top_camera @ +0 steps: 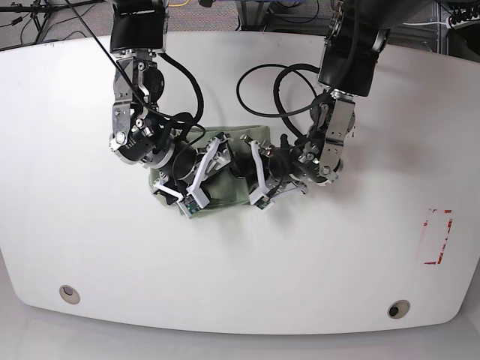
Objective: Fold the T-shirt properly
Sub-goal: 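Fold the strip in half with the right gripper, left gripper releasing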
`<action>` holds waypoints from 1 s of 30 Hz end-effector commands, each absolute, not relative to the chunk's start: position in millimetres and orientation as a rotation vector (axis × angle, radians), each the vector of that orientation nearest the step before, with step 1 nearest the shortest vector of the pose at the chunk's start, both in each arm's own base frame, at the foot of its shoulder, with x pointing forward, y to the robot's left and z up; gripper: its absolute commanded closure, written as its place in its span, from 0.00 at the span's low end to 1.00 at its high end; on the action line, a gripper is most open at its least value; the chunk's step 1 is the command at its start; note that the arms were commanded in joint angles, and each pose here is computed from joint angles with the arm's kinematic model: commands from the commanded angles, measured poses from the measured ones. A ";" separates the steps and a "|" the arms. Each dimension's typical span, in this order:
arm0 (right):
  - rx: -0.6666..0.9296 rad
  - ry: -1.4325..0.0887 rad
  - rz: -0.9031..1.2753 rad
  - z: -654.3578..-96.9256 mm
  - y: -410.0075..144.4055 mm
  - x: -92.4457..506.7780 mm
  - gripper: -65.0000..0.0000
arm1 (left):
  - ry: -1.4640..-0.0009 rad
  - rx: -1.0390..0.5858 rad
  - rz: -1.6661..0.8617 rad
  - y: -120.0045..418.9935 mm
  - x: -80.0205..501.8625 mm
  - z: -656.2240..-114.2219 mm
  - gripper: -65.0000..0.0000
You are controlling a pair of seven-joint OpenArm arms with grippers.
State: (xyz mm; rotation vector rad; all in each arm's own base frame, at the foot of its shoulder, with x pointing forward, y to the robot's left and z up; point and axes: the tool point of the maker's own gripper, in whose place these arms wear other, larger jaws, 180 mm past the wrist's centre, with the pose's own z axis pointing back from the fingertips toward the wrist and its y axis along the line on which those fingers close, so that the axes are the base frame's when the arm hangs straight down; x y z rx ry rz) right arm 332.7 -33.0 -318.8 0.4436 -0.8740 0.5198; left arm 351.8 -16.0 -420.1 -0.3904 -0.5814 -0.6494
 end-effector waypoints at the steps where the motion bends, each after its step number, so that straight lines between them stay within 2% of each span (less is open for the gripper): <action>1: 0.454 -0.966 0.534 -291.2 -29.4 341.2 0.26 | -0.546 -0.315 -0.649 7.4 355.2 -420.9 0.82; 4: 0.451 -0.975 0.539 -288.2 -29.4 337.2 0.26 | -0.588 -0.340 -0.640 7.3 361.3 -409.0 0.72; 9: 0.435 -1.022 0.560 -272.4 -29.7 329.8 0.26 | -0.689 -0.361 -0.583 17.0 375.9 -382.0 0.48; 11: 0.433 -1.032 0.568 -269.0 -29.0 325.4 0.26 | -0.722 -0.367 -0.579 17.7 379.2 -372.7 0.41; 13: 0.433 -1.037 0.574 -267.6 -28.3 322.1 0.26 | -0.751 -0.366 -0.590 19.2 381.8 -364.1 0.39; 22: 0.455 -1.018 0.605 -272.0 -16.9 306.6 0.26 | -0.927 -0.415 -0.557 32.2 394.5 -312.5 0.38; 30: 0.466 -0.975 0.788 -284.0 10.8 286.6 0.26 | -1.048 -0.267 -0.419 126.7 416.2 -275.2 0.39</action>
